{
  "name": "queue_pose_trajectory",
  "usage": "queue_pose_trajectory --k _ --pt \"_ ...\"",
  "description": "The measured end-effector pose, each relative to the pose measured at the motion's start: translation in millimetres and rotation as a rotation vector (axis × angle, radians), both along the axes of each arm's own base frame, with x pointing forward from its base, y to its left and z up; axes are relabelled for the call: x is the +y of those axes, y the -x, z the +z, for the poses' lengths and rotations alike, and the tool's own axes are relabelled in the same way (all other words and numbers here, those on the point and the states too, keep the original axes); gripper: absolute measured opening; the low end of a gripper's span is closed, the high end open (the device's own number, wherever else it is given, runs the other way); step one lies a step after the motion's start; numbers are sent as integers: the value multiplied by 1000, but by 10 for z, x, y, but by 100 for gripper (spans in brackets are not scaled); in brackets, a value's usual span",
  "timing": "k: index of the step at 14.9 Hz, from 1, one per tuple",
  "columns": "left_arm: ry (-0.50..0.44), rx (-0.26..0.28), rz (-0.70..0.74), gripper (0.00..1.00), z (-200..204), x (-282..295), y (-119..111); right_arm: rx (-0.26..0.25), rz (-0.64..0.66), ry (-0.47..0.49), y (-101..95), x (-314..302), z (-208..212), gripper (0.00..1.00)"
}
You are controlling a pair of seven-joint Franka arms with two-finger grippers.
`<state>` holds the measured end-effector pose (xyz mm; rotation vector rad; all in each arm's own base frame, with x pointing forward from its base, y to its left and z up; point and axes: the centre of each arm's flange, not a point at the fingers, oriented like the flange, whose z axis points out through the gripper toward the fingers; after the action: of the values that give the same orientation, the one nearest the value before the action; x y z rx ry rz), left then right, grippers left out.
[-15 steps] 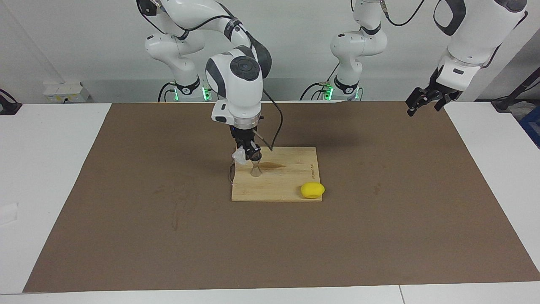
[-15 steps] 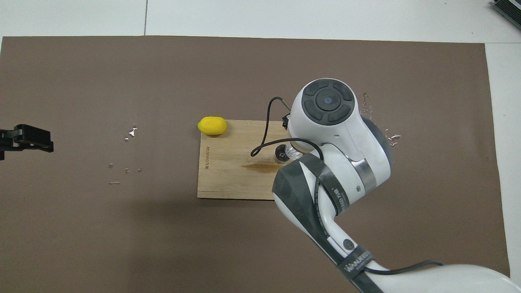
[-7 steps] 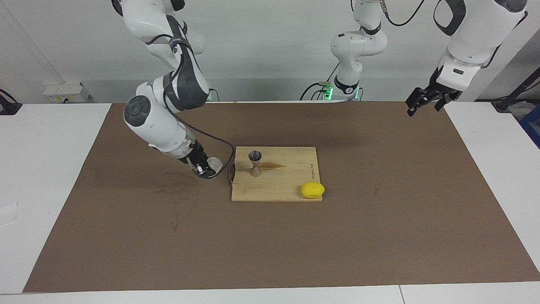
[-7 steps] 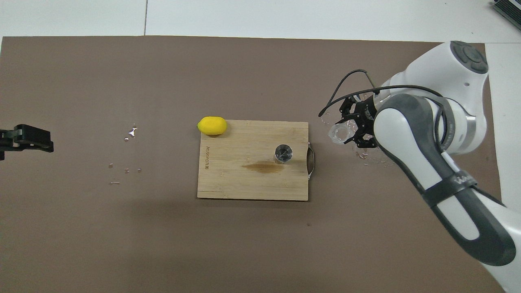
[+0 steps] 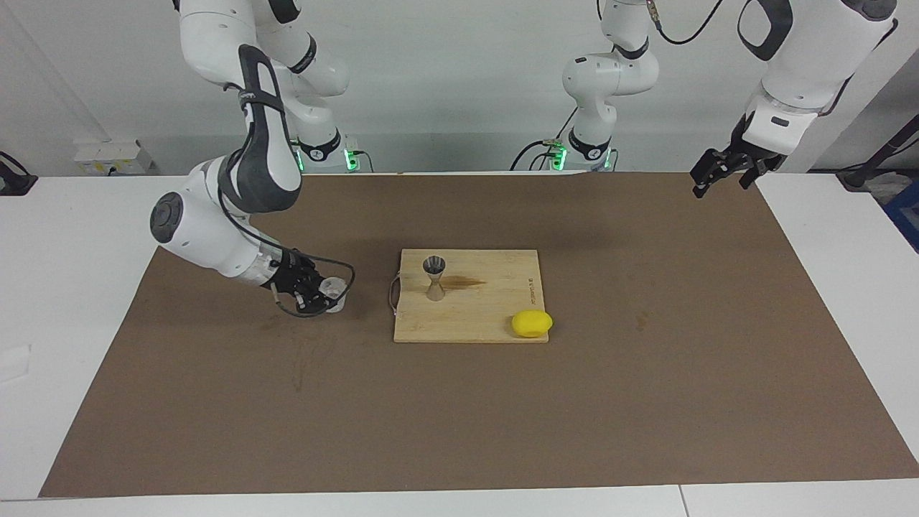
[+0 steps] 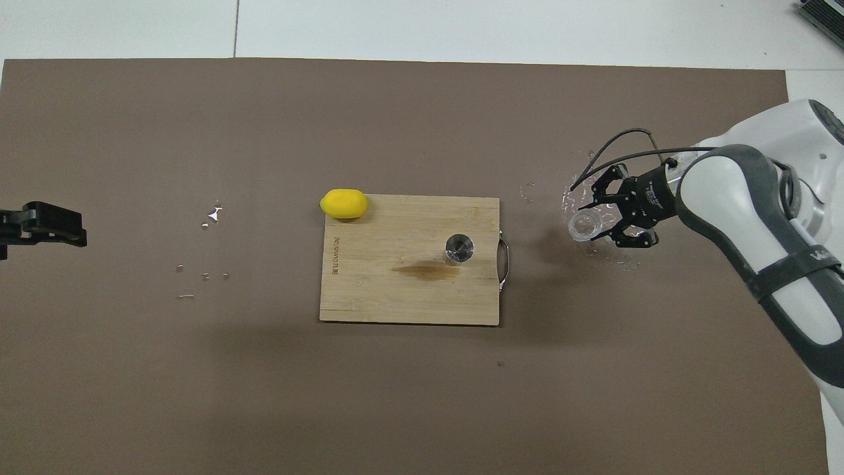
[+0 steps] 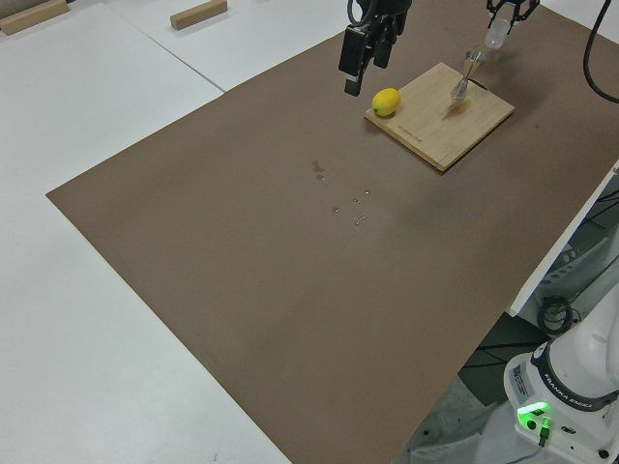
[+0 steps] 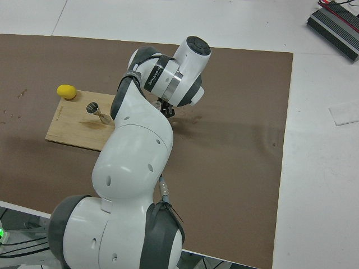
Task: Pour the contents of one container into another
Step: 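Lower the glass cup to the table and open the right gripper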
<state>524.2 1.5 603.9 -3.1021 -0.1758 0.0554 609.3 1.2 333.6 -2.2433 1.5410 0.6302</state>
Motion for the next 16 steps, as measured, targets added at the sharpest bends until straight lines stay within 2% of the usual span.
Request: queue_pose_trajectory --k 5,8,13,16 --pt "0 0 0 100 0 0 0 24 96 -117 155 -188 -294 49" --pt "0 0 0 100 0 0 0 26 128 -131 200 -166 -335 49" --pt "0 0 0 100 0 0 0 -19 222 -156 307 -314 -462 49" --pt "0 0 0 100 0 0 0 -22 232 -146 327 -388 -477 49"
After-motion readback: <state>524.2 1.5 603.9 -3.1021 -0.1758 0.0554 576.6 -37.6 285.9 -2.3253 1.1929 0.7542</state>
